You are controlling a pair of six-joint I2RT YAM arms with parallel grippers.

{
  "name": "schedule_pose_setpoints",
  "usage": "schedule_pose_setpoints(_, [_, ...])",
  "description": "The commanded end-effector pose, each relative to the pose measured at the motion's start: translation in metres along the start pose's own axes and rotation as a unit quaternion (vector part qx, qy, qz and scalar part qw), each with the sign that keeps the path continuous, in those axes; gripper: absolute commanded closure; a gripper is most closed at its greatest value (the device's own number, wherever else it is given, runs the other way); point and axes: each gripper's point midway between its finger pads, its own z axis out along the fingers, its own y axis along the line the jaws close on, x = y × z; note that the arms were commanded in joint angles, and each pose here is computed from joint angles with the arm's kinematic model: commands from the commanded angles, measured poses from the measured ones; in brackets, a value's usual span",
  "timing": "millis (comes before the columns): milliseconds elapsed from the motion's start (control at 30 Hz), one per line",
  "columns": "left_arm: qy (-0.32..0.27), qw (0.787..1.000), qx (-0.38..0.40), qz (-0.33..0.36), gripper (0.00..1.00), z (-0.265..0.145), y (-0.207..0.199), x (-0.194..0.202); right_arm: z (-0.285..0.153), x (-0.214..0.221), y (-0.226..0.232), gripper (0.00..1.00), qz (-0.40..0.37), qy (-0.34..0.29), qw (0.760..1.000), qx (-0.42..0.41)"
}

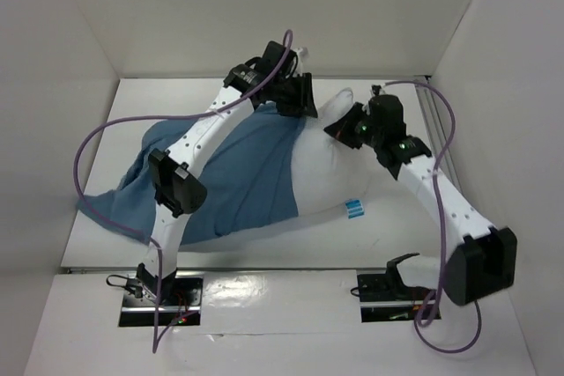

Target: Put the pillow into the pillowcase

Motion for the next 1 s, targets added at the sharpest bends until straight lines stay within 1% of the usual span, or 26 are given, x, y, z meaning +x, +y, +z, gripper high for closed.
schedule_pose_setpoints(0, [-0.07,0.994,0.072,0.053,0.41,-0.023,-0.026,-0.044,0.035,-0.039,-0.009,0.93,-0.014,-0.022,0.999,0.022])
schedule_pose_setpoints(33, [-0.081,0.993,0.066,0.061,0.34,-0.036,-0.027,-0.048,0.042,-0.044,-0.018,0.79,-0.017,-0.017,0.999,0.038])
schedule_pose_setpoints(67, [-0.086,0.993,0.053,0.067,0.26,-0.042,-0.023,-0.047,0.058,-0.041,-0.036,0.58,-0.017,0.004,0.998,0.06])
schedule_pose_setpoints(100, [-0.09,0.991,0.046,0.084,0.19,-0.051,-0.025,-0.043,0.06,-0.053,-0.037,0.44,-0.03,0.008,0.998,0.056])
schedule_pose_setpoints(133, [-0.098,0.99,0.039,0.094,0.16,-0.061,-0.027,-0.042,0.062,-0.05,-0.048,0.3,-0.028,0.026,0.997,0.07])
schedule_pose_setpoints(167, [-0.103,0.989,0.018,0.1,0.14,-0.069,-0.027,-0.037,0.064,-0.051,-0.053,0.26,-0.029,0.033,0.996,0.075])
schedule_pose_setpoints(233, [-0.111,0.988,-0.007,0.104,0.14,-0.092,-0.023,-0.032,0.061,-0.058,-0.066,0.22,-0.029,0.035,0.995,0.086])
schedule_pose_setpoints(267, [-0.114,0.987,-0.037,0.103,0.14,-0.095,-0.015,-0.029,0.057,-0.061,-0.061,0.16,-0.04,0.029,0.996,0.08])
schedule_pose_setpoints(300, [-0.095,0.988,-0.061,0.102,0.15,-0.095,-0.006,-0.017,0.046,-0.065,-0.067,0.13,-0.045,0.019,0.995,0.089])
schedule_pose_setpoints(333, [-0.096,0.987,-0.081,0.095,0.15,-0.101,0.002,-0.014,0.039,-0.072,-0.072,0.09,-0.048,0.006,0.994,0.096])
schedule_pose_setpoints(367, [-0.094,0.985,-0.113,0.092,0.15,-0.098,0.013,-0.01,0.033,-0.074,-0.073,0.07,-0.053,0.003,0.994,0.099])
schedule_pose_setpoints(433, [-0.074,0.983,-0.148,0.08,0.16,-0.09,0.032,0.005,0.019,-0.075,-0.081,0.03,-0.068,-0.002,0.991,0.112])
schedule_pose_setpoints(500, [-0.072,0.978,-0.183,0.069,0.18,-0.086,0.044,0.01,0.013,-0.073,-0.088,0.03,-0.08,0.003,0.989,0.121])
schedule_pose_setpoints(533, [-0.066,0.976,-0.201,0.057,0.2,-0.083,0.051,0.014,0.011,-0.066,-0.094,0.02,-0.078,0.018,0.99,0.12])
schedule_pose_setpoints(567, [-0.06,0.974,-0.213,0.054,0.21,-0.073,0.058,0.016,0.011,-0.062,-0.094,0.02,-0.075,0.025,0.99,0.118])
schedule_pose_setpoints(600, [-0.059,0.968,-0.238,0.048,0.23,-0.071,0.068,0.017,0.01,-0.058,-0.099,0.02,-0.078,0.033,0.989,0.123])
schedule_pose_setpoints(667, [-0.072,0.963,-0.258,0.025,0.28,-0.07,0.072,0.012,0.011,-0.054,-0.1,0.02,-0.081,0.04,0.989,0.121])
schedule_pose_setpoints(700, [-0.081,0.955,-0.285,0.019,0.28,-0.07,0.082,0.011,0.011,-0.05,-0.104,0.02,-0.079,0.045,0.988,0.124])
schedule_pose_setpoints(733, [-0.077,0.952,-0.297,0.014,0.28,-0.066,0.087,0.013,0.01,-0.052,-0.106,0.02,-0.076,0.042,0.988,0.127])
schedule_pose_setpoints(867, [-0.1,0.94,-0.326,-0.015,0.29,-0.069,0.103,0.004,0.013,-0.047,-0.114,0.01,-0.083,0.052,0.986,0.132])
schedule_pose_setpoints(967, [-0.097,0.936,-0.336,-0.027,0.29,-0.061,0.116,0.003,0.016,-0.048,-0.117,0.01,-0.082,0.059,0.986,0.129])
